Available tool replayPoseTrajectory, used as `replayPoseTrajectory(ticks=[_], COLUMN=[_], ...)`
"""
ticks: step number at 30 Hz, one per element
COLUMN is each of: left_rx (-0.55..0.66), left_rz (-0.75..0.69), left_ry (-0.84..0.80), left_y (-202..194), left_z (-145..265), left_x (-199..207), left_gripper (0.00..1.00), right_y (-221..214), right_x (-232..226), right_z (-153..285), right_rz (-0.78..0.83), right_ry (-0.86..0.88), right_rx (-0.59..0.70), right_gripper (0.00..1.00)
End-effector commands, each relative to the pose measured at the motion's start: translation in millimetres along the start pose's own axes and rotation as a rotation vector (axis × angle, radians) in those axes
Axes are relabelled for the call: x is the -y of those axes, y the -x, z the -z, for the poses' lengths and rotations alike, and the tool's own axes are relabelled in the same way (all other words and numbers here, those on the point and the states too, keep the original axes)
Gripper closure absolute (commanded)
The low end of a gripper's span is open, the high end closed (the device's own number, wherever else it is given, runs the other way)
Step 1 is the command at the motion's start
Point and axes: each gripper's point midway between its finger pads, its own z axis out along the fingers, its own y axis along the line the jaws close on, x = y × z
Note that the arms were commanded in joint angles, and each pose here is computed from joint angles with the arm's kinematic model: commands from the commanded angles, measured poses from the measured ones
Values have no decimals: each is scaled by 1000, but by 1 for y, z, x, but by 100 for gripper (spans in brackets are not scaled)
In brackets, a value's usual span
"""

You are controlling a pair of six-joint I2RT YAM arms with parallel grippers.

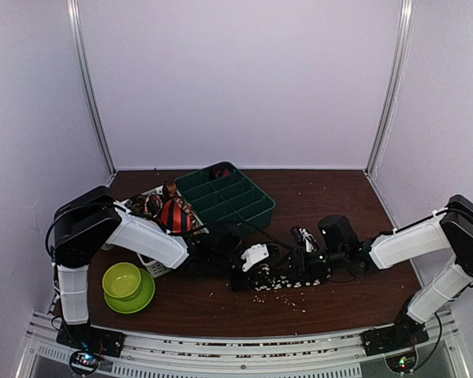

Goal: Roll the ties
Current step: Roll the tie at the center of the board.

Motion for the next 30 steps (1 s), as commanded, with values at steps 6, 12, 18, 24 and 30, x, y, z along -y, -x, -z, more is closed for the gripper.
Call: replayPoseTrajectory(ticks=[6,12,18,24,30], left_rx=[-131,-134,-129,-83,118], left_rz=[10,7,-2,-30,-67], left_ry=[-15,-13,-16,12,92], left_y=[-39,-40,-38,-20,25], left_z=[-6,-6,-6,-2,22], left_x=[6,5,6,0,-9], left_gripper=[66,66,65,47,27], right_y=[8,-1,-8,-17,-26], right_x=[-17,-2,8,17,36], right_z=[-21,-34,-33,-31,-24], right_rz=[-33,-44,-55,-61,-91], right_ry=[34,-2,-19,-40,-77], right_rx=[-6,-40,-48,-62,-68], right_gripper=[58,66,97,100,100])
